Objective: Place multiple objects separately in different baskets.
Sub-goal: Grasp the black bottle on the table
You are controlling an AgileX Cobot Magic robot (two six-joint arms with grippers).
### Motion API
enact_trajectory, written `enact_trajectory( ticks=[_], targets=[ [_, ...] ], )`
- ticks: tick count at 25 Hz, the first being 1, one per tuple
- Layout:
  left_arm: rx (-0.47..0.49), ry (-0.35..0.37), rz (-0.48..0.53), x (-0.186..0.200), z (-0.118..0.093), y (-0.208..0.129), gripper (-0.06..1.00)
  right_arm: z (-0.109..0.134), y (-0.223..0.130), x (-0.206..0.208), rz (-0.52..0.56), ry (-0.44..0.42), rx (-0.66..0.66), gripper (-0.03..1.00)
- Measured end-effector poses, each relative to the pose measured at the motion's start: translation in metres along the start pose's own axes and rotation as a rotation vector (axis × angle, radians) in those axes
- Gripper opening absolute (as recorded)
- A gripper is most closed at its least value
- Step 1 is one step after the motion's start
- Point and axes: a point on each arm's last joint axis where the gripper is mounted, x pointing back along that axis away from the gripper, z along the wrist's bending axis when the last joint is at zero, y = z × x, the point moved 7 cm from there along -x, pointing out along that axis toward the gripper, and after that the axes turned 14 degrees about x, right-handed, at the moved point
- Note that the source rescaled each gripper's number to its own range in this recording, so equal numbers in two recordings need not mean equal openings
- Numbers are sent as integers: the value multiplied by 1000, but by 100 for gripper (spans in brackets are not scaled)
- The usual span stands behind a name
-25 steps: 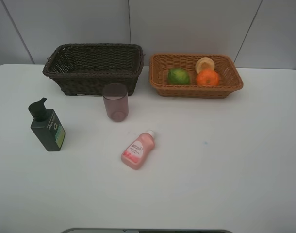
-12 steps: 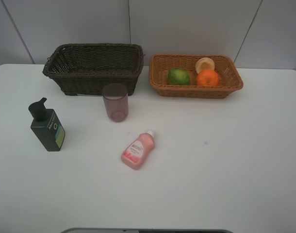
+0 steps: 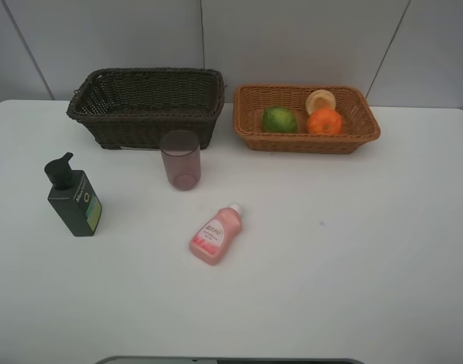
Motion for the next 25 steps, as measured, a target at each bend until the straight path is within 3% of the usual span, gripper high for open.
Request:
enact_trajectory(
  ticks=[11,25],
  targets=[
    [0,0,0,0,0,0,92,-1,-14,34,-192,-38,48,90],
    [0,0,0,0,0,0,92,15,-54,-19,5,34,54,90]
  ],
)
